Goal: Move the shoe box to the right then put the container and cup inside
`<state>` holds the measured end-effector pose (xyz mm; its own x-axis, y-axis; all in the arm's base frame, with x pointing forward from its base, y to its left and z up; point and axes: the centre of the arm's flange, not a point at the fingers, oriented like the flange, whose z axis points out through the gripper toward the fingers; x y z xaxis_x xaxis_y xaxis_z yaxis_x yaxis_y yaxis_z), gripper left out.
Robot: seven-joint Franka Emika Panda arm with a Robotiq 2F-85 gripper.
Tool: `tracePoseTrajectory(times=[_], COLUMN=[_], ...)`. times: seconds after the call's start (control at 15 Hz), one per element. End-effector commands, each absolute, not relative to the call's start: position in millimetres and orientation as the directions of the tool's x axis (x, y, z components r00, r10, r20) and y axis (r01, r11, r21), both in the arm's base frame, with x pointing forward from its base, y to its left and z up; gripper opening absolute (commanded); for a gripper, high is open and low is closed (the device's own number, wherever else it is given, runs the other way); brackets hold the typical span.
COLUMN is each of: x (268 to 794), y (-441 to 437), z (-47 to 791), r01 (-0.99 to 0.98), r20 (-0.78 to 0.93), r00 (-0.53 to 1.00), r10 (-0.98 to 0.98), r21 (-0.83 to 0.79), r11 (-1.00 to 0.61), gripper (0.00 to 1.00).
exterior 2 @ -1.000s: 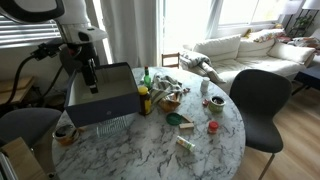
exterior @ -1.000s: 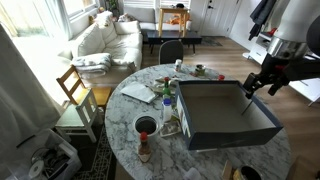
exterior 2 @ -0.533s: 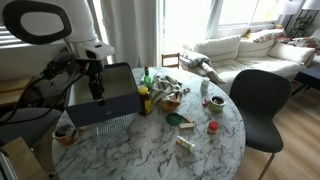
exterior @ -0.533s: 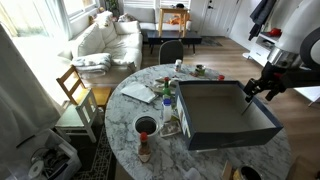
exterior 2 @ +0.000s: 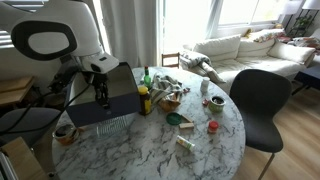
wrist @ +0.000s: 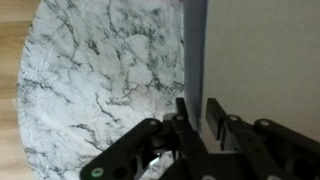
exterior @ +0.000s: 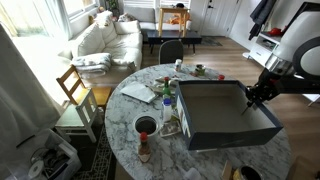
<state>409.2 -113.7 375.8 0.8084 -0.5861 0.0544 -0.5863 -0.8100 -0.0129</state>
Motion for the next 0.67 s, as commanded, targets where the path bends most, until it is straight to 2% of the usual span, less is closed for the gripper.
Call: tracePoseTrajectory(times=[0.0,0.6], x=[400.1,357.6], y=[-127.3,-183.0], z=[374.3,425.5], r01=[-0.589,-0.491], r20=[0.049,0.119], r00=[0.805,0.857], r10=[-0.591,-0.501], r21=[-0.046,-0.101], r11=[-0.807,-0.865], gripper=[0.01,0.01])
